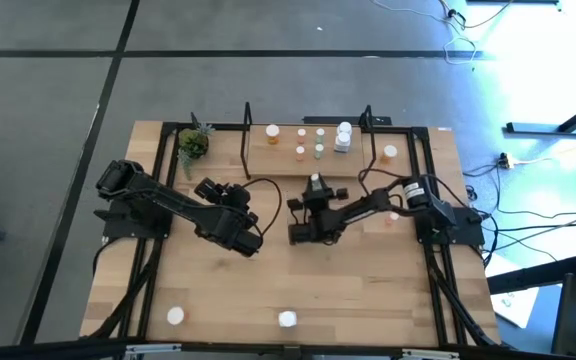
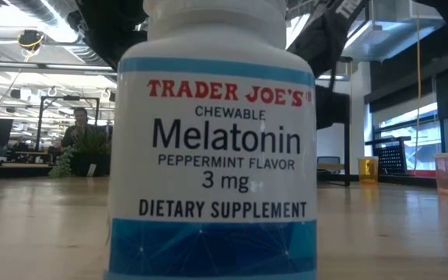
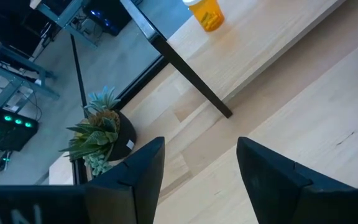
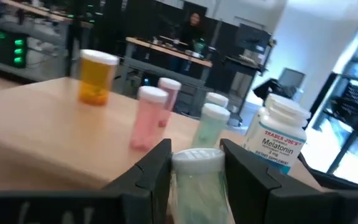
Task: Pick and place medicine bottles onto shelf by color
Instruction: Put the green pill bottle on the shelf aligned with the green bottles
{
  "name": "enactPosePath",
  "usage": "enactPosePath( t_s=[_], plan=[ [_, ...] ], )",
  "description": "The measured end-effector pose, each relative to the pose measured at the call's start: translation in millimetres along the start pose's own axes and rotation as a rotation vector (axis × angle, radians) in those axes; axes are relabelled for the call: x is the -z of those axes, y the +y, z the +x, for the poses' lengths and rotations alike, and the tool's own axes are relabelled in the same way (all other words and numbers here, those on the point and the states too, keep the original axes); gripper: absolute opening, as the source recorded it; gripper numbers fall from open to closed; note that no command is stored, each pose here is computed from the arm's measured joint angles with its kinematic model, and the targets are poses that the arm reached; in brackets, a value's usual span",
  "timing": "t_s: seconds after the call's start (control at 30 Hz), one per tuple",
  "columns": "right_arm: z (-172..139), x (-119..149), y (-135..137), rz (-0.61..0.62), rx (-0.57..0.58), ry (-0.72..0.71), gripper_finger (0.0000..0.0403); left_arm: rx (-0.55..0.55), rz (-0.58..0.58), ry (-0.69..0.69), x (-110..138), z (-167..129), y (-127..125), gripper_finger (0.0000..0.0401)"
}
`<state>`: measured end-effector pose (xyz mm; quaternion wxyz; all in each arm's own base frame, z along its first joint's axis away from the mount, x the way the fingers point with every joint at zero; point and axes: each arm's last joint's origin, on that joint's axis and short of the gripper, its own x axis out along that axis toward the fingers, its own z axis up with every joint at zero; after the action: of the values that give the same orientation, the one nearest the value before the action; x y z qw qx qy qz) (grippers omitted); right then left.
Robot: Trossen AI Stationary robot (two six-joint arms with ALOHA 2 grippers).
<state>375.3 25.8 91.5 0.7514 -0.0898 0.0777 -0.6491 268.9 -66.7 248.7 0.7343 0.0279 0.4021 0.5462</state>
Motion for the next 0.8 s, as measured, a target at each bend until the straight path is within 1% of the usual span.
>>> enactPosePath(
  t_s=[0.27, 0.37, 0.47, 0.53, 0.67, 0.73, 0.8],
  plan=[
    [-45, 0, 0, -0.006, -0.116, -0.028, 0.0127, 0.0, 0.0, 0.0, 0, 0, 0, 0.0195],
    [-62, 1, -2, -0.031, -0.16, -0.041, 0.0127, 0.001, 0.016, 0.001, 0, 0, 0, 0.0195],
    [-78, 1, -7, -0.068, -0.204, -0.056, 0.0127, 0.032, 0.093, 0.008, 0, 0, -4, 0.0195],
    [-89, 0, -10, -0.075, -0.23, -0.067, 0.0127, 0.057, 0.166, -0.002, -1, -1, -7, 0.0195],
    [-105, 1, -15, -0.138, -0.273, -0.089, 0.0127, 0.105, 0.319, -0.017, -3, -2, -14, 0.0195],
    [-111, 1, -18, -0.154, -0.291, -0.096, 0.0127, 0.128, 0.369, -0.016, -3, -2, -16, 0.0195],
    [-116, 1, -20, -0.158, -0.303, -0.101, 0.0127, 0.144, 0.394, -0.02, -4, -2, -18, 0.0195]
  ],
)
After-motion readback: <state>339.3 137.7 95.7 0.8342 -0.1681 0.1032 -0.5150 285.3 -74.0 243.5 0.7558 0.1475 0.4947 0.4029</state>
